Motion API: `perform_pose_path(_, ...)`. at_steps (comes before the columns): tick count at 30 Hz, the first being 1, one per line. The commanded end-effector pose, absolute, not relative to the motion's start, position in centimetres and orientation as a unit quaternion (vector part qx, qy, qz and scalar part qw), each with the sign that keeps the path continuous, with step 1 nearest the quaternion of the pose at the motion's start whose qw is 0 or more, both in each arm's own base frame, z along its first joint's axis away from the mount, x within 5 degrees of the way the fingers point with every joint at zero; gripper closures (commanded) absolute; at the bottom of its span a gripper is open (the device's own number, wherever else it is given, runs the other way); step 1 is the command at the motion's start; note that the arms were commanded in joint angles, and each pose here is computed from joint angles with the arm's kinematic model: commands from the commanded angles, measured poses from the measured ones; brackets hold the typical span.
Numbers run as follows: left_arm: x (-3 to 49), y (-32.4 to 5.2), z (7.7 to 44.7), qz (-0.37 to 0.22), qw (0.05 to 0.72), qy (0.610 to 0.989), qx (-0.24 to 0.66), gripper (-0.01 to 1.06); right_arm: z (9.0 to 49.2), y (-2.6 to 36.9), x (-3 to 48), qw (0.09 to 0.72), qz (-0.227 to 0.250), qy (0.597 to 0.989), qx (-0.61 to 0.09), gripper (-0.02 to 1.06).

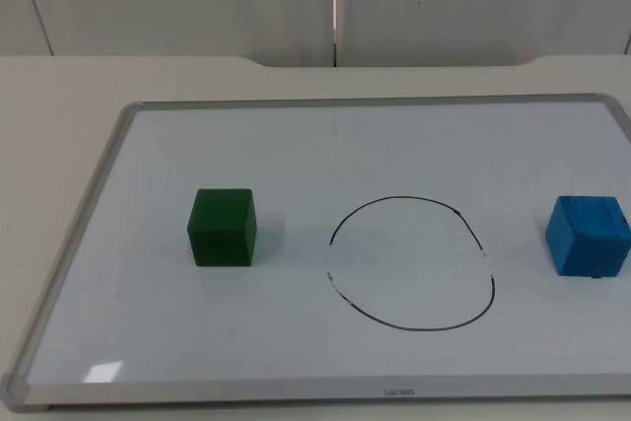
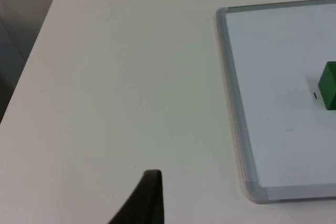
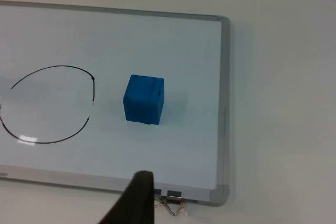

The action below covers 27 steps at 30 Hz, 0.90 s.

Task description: Push the two cubes into the marked area.

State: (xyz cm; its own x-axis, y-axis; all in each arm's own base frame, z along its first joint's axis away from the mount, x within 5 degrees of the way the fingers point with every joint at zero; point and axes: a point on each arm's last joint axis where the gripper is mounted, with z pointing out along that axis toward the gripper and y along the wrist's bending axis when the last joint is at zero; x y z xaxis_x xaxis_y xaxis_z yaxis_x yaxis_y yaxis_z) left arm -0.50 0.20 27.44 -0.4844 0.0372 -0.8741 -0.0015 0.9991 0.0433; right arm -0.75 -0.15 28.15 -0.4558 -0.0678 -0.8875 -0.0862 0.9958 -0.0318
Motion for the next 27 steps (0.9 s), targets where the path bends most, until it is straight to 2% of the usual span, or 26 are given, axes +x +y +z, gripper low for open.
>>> perform_pose_path(1,-0.27,0.22,27.43,0.019,0.508,0.861,0.006,0.0,28.01,-0.19,-0.73,0.52,0.004,0.853,-0.048,-0.01)
perform_pose_path(10,0.42,0.22,27.43,0.018,0.488,0.873,0.007,0.0,28.01,-0.19,-0.73,0.52,0.004,0.853,-0.048,-0.01)
perform_pose_path(17,0.52,0.22,27.43,0.018,0.485,0.874,0.007,0.08,28.01,-0.19,-0.73,0.52,0.004,0.853,-0.048,-0.01)
perform_pose_path(27,0.52,0.1,27.43,0.012,0.485,0.874,0.008,0.09,28.01,-0.19,-0.73,0.52,0.004,0.853,-0.048,-0.01)
